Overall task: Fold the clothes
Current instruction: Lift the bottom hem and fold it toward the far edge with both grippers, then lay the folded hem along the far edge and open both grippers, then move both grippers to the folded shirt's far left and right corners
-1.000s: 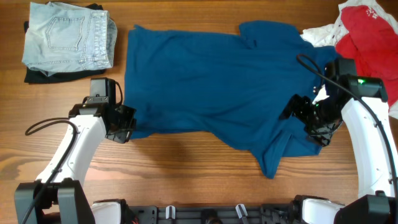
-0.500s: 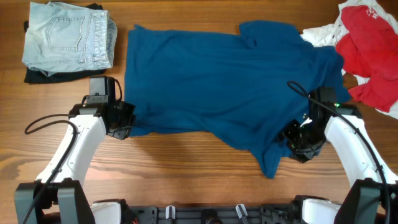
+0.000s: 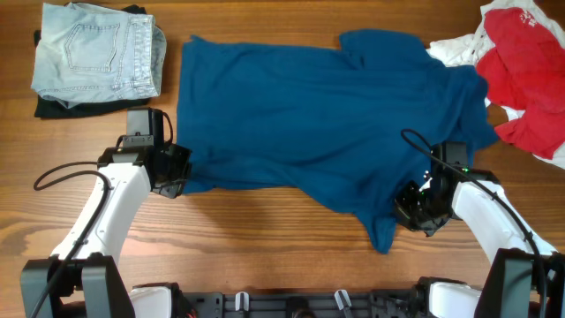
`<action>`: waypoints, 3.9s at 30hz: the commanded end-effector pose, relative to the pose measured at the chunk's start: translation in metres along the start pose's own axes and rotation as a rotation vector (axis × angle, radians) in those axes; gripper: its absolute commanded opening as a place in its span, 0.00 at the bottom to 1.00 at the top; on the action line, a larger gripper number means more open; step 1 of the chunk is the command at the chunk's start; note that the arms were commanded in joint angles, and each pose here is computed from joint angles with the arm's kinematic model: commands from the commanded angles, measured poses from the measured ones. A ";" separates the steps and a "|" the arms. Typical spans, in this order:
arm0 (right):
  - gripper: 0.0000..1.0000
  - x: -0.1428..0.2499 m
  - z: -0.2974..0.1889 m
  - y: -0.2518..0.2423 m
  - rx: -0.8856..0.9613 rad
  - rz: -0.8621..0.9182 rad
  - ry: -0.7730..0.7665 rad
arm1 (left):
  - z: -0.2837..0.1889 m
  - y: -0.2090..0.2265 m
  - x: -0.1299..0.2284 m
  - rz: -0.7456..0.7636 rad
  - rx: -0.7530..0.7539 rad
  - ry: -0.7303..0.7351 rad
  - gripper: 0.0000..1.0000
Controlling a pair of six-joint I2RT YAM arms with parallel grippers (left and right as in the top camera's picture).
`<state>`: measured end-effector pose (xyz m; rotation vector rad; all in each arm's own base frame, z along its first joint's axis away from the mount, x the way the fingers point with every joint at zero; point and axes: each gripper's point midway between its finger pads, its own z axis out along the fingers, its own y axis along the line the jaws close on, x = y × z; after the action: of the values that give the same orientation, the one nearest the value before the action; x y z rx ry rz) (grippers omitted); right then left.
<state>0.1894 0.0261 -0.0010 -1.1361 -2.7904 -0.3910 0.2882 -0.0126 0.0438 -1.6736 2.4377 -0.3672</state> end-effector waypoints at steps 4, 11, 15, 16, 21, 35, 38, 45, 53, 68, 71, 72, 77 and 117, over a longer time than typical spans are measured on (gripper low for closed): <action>0.04 0.003 -0.004 0.001 0.001 0.000 0.016 | -0.004 0.002 -0.014 0.016 -0.017 -0.072 0.04; 0.04 -0.005 -0.047 0.016 0.007 -0.049 -0.028 | -0.020 0.000 -0.020 0.039 0.018 -0.100 0.04; 0.04 -0.015 -0.095 0.031 -0.019 -0.122 -0.144 | -0.054 -0.008 -0.029 0.089 0.099 -0.161 0.04; 0.04 -0.016 -0.103 0.032 -0.024 -0.127 -0.166 | -0.064 -0.009 -0.031 0.091 0.123 -0.184 0.04; 0.04 -0.014 -0.143 0.028 -0.038 -0.139 -0.245 | -0.108 -0.016 -0.034 0.117 0.247 -0.284 0.04; 0.04 -0.009 -0.195 -0.008 -0.122 -0.110 -0.318 | -0.157 0.000 -0.027 0.153 0.330 -0.383 0.04; 0.04 -0.004 -0.217 -0.006 -0.114 -0.147 -0.350 | -0.173 0.001 -0.026 0.164 0.349 -0.406 0.04; 0.04 -0.009 -0.223 -0.005 -0.091 -0.183 -0.334 | -0.164 0.011 -0.022 0.162 0.277 -0.365 0.04; 0.04 -0.051 -0.197 0.000 -0.054 -0.211 -0.249 | -0.103 0.012 -0.031 0.155 0.065 -0.251 0.04; 0.04 -0.125 -0.123 0.025 -0.027 -0.258 -0.150 | -0.025 -0.047 -0.037 0.250 0.070 -0.246 0.04; 0.04 -0.134 -0.109 0.034 -0.027 -0.284 -0.151 | -0.023 -0.058 -0.038 0.273 0.090 -0.295 0.04; 0.04 -0.137 -0.105 0.037 -0.027 -0.293 -0.151 | -0.023 -0.060 -0.039 0.276 0.092 -0.306 0.04; 0.04 -0.151 -0.082 0.047 -0.025 -0.310 -0.146 | -0.013 -0.070 -0.042 0.289 0.100 -0.345 0.04; 0.56 -0.204 -0.121 0.083 -0.100 -0.387 -0.404 | 0.001 -0.071 -0.063 0.275 0.052 -0.442 1.00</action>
<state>0.3842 -0.0815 0.0758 -0.7662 -3.3294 -0.4067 0.3720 0.0168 0.0652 -1.2175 2.2551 -0.0634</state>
